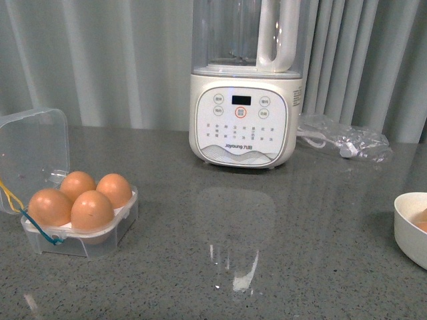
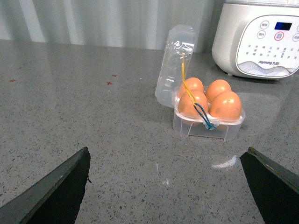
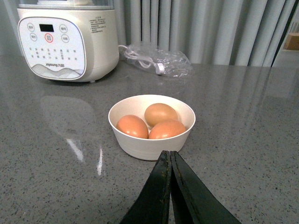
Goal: Put egg into box
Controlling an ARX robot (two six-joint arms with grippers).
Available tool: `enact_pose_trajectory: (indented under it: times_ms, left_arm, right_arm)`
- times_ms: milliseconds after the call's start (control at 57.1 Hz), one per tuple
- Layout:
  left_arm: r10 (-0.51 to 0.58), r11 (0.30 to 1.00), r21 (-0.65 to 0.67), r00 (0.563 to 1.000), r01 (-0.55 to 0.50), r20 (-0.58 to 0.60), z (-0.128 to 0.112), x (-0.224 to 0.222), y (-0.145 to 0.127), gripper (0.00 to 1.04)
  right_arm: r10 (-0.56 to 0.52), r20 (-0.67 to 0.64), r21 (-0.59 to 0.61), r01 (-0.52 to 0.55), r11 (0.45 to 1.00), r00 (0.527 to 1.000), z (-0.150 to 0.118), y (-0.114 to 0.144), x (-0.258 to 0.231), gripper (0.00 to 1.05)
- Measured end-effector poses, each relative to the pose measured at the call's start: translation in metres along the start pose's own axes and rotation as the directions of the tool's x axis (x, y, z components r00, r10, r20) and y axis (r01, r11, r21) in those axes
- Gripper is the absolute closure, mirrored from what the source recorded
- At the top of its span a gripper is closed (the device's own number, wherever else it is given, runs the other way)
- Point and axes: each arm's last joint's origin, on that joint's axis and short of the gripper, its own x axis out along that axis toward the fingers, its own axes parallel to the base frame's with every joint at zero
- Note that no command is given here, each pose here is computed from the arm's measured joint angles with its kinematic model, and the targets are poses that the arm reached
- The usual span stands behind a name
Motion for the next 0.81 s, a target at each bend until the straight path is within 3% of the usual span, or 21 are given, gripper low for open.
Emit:
enact_pose_trajectory:
  times_ms: [158,490,543,578,595,613,665,735,805]
  left_arm:
    - [0.000,1.000,0.000,1.000,0.000,0.000,0.000,0.000,0.000,0.07]
    - [0.000,1.000,0.000,1.000,0.000,0.000,0.000,0.000,0.000,0.07]
    - [0.006,1.000,-0.002,1.000,-0.006,-0.003,0.000,0.000,0.000,0.07]
    - [0.052,0.998,-0.024,0.996,-0.054,-0.068,-0.002,0.001,0.000,0.07]
    - [0.123,0.992,-0.018,0.979,-0.128,-0.161,-0.003,0.001,0.000,0.07]
    - [0.134,0.990,-0.018,0.974,-0.139,-0.181,-0.004,0.001,-0.001,0.07]
    - [0.264,0.962,0.031,0.891,-0.272,-0.368,-0.005,0.003,-0.002,0.07]
    - [0.342,0.937,0.097,0.822,-0.336,-0.455,-0.011,0.006,-0.005,0.07]
    - [0.352,0.932,0.087,0.819,-0.353,-0.453,-0.009,0.009,-0.008,0.07]
  right_arm:
    - [0.000,0.000,0.000,0.000,1.000,1.000,0.000,0.000,0.000,0.81]
    - [0.000,0.000,0.000,0.000,1.000,1.000,0.000,0.000,0.000,0.05]
    - [0.000,0.000,0.001,0.000,1.000,1.000,0.000,0.000,0.000,0.07]
    - [0.000,0.000,0.001,0.000,1.000,1.000,0.000,0.000,0.000,0.08]
    - [0.000,0.000,0.001,0.000,1.000,1.000,0.000,0.000,0.000,0.07]
    - [0.000,0.000,0.001,0.000,1.000,1.000,0.000,0.000,0.000,0.07]
    - [0.000,0.000,0.001,0.000,1.000,1.000,0.000,0.000,0.000,0.07]
    - [0.002,0.000,0.001,-0.002,1.000,1.000,0.000,0.000,0.000,0.07]
    - [0.002,-0.001,0.001,-0.002,1.000,1.000,0.000,0.000,0.000,0.07]
